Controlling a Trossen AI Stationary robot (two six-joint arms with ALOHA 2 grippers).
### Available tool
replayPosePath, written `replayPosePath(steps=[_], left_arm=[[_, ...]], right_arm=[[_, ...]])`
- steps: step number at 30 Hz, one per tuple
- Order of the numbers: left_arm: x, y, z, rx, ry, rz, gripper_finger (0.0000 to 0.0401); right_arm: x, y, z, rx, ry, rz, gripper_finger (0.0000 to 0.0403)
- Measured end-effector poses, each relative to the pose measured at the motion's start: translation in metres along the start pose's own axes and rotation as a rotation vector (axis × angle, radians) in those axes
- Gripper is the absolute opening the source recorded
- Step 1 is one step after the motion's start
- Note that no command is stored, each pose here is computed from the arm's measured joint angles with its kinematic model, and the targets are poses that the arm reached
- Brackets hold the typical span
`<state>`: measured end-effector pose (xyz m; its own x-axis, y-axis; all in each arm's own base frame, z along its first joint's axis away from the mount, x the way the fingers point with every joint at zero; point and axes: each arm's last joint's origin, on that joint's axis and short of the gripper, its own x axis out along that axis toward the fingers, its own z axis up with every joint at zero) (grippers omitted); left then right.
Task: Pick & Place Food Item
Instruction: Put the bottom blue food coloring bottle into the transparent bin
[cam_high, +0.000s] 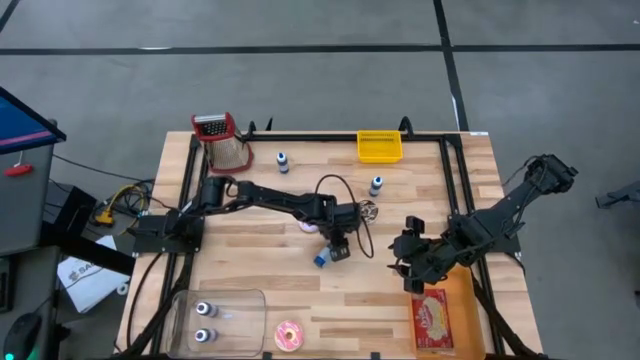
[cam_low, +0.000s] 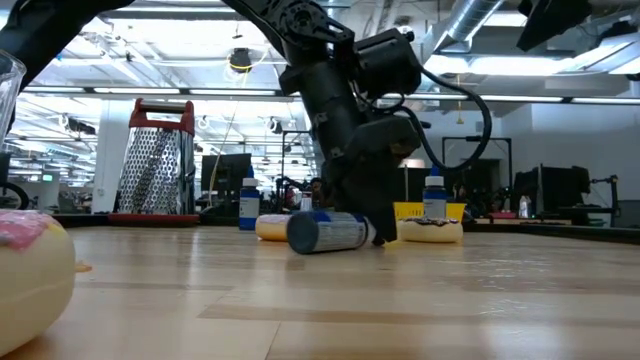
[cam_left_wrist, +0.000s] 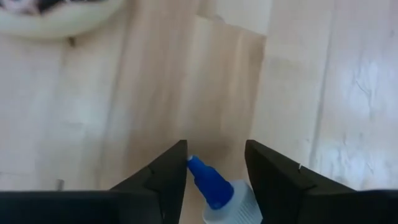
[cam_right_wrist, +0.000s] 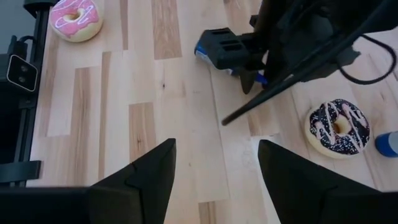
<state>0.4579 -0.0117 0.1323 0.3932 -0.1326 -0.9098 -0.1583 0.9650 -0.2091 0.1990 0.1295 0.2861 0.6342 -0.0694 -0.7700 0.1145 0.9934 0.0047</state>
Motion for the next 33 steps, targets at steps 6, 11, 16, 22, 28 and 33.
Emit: replayPosePath(steps=[6,11,16,22,28,33], left_arm=[[-0.010,-0.015,-0.011,-0.004,0.098,-0.061,0.0143],[-0.027,-0.026,-0.017,0.011,0.135,-0.050,0.0152],[-0.028,-0.037,-0.025,0.055,0.143,-0.034,0.0161],[-0.016,-0.042,-0.039,0.035,0.159,-0.024,0.0163],[-0.012,-0.043,-0.045,-0.002,0.150,-0.019,0.0163],[-0.011,-0.043,-0.045,-0.009,0.142,-0.016,0.0140]], right_arm=[[-0.001,0.001,-0.001,0.020,0.003,0.002,0.0221],[-0.002,0.002,-0.002,0.023,0.002,0.006,0.0221],[-0.002,0.003,-0.002,0.032,0.001,0.005,0.0221],[-0.002,0.003,-0.002,0.034,-0.001,0.008,0.0221],[-0.002,0.003,-0.002,0.033,-0.004,0.006,0.0221],[-0.002,0.003,-0.002,0.033,-0.004,0.006,0.0221]])
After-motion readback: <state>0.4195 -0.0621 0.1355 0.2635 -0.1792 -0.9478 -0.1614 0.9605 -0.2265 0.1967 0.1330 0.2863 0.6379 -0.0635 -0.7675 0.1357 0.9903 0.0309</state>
